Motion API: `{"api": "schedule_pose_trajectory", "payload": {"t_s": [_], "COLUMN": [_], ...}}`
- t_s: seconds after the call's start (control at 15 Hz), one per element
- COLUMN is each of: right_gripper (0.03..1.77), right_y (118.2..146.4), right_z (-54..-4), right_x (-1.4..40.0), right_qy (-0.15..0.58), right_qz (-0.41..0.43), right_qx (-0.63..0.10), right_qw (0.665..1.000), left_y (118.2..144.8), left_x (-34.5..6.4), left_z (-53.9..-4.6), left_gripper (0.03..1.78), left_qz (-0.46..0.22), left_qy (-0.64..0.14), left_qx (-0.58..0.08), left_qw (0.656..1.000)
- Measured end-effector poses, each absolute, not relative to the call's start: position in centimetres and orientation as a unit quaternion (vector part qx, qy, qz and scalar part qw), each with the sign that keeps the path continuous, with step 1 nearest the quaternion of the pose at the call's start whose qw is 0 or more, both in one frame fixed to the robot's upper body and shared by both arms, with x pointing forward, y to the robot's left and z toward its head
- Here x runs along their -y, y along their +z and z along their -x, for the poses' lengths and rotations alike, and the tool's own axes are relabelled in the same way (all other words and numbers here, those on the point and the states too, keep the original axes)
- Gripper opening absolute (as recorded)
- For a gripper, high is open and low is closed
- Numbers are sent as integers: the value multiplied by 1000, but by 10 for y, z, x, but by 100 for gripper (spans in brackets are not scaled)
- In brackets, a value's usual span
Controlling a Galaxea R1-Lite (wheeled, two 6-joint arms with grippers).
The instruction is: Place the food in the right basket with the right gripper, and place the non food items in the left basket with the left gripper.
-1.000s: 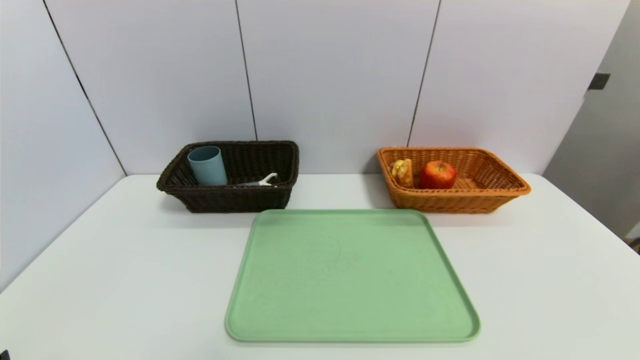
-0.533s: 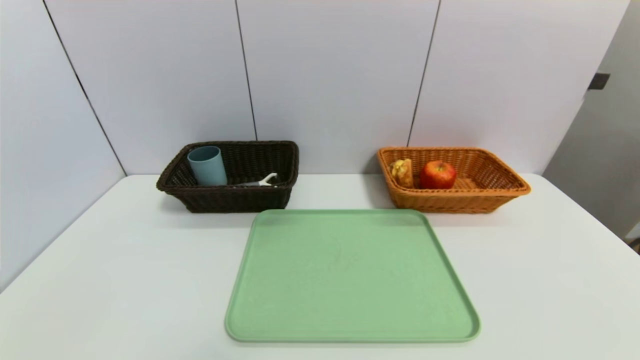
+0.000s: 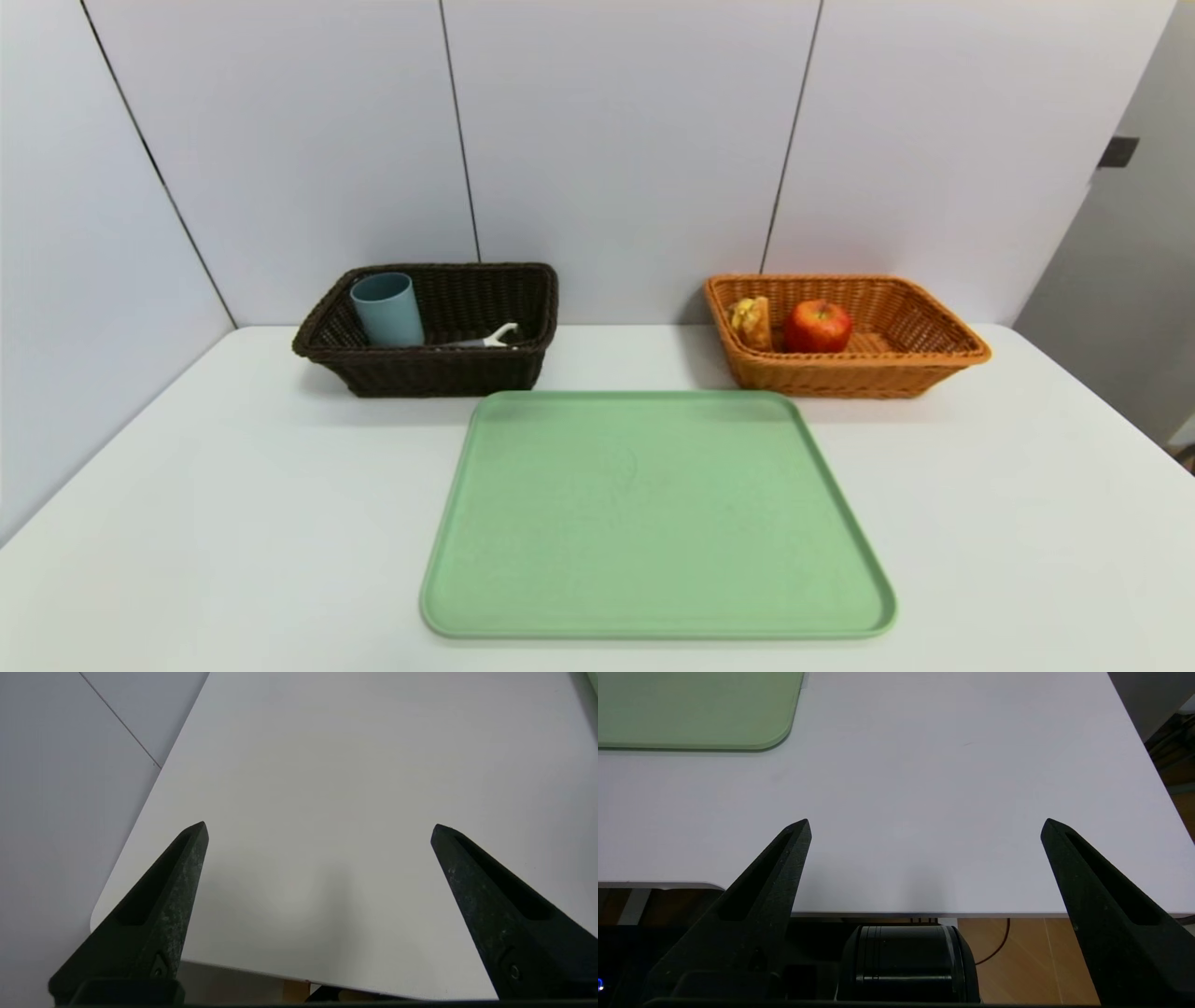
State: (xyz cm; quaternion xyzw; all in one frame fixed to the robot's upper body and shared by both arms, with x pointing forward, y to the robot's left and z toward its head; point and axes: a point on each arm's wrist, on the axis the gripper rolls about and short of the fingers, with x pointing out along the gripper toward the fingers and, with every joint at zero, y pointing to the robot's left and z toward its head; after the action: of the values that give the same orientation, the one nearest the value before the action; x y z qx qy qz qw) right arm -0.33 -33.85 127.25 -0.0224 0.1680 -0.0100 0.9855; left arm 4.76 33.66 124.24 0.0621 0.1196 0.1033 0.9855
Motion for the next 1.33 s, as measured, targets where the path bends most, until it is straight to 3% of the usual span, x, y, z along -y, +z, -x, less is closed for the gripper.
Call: {"api": "schedule_pose_trajectory", "payload": {"t_s": [0.4, 0.8, 1.13, 1.33], "right_gripper": [170, 170, 170, 170], "right_y": [1261, 1239, 1210, 1198], "right_z": [13, -31, -59, -64], "right_x": [338, 338, 338, 337], "right_qy": [-18, -20, -19, -4], "right_qz": [27, 40, 57, 54], "right_qx": [-72, 2, 41, 24], "right_qw": [997, 999, 997, 998], "left_y": [1212, 1199, 1190, 1190], "left_x": [-334, -334, -333, -333], "left_z": [-61, -68, -69, -69], "left_gripper": [169, 169, 169, 169], "left_qz": [-52, -43, -21, -19], "left_qy": [41, 27, 17, 16], "left_qx": [38, 71, 38, 37], "left_qw": [997, 996, 999, 999]}}
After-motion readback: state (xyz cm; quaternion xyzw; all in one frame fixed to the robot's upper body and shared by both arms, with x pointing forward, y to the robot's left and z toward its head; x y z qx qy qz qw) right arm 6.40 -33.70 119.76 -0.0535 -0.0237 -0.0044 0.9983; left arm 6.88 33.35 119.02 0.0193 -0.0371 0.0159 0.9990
